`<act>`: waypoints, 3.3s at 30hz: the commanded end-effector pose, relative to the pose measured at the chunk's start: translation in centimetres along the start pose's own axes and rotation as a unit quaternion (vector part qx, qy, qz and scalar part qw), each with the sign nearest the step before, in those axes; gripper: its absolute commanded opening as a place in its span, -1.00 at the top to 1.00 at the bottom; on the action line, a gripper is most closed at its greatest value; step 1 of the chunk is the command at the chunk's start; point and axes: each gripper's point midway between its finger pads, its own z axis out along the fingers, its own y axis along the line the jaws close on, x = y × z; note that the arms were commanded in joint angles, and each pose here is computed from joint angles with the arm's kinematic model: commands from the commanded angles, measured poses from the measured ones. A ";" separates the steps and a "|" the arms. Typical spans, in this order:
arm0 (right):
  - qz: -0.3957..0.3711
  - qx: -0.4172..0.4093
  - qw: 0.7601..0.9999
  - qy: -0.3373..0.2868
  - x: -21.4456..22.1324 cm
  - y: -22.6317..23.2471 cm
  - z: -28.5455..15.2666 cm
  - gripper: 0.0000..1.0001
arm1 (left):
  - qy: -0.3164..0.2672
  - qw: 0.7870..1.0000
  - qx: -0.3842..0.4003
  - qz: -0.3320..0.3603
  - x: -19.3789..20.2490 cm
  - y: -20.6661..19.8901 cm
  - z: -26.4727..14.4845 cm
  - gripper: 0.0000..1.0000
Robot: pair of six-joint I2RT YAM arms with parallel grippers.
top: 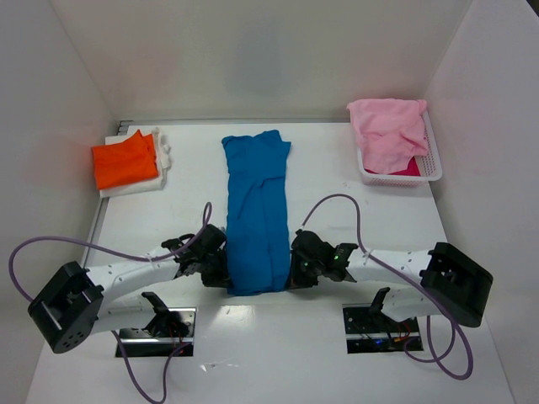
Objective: Fold and stack the t-shirts
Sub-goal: Grab the bottom of the folded rectangular tshirt with both arms, then fold the folded rectangular tshirt in 1/3 of the way
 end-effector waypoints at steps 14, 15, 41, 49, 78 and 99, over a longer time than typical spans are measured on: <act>0.005 -0.054 0.988 -0.147 -8.1 6.4 -6.0 1.00 | -0.106 0.993 0.030 0.048 -6.7 -6.0 -6.9 1.00; 0.006 -0.052 0.986 -0.159 -8.8 6.3 -6.4 1.00 | -0.115 0.992 0.033 0.050 -7.4 -6.2 -7.3 1.00; 0.018 -0.036 0.951 -0.308 -27.8 6.3 -7.8 1.00 | -0.158 0.986 0.026 0.056 -23.3 -5.9 -6.0 1.00; 0.021 -0.032 0.953 -0.300 -30.7 5.9 -5.4 0.95 | -0.158 0.986 0.023 0.053 -27.1 -5.2 -5.0 1.00; 0.038 0.011 0.948 -0.315 -36.1 2.9 -1.6 0.90 | -0.153 0.986 0.037 0.052 -33.8 -3.8 -1.3 0.92; 0.033 0.014 0.948 -0.317 -39.0 2.2 0.3 0.90 | -0.168 0.984 0.032 0.042 -37.0 -3.0 -0.5 0.90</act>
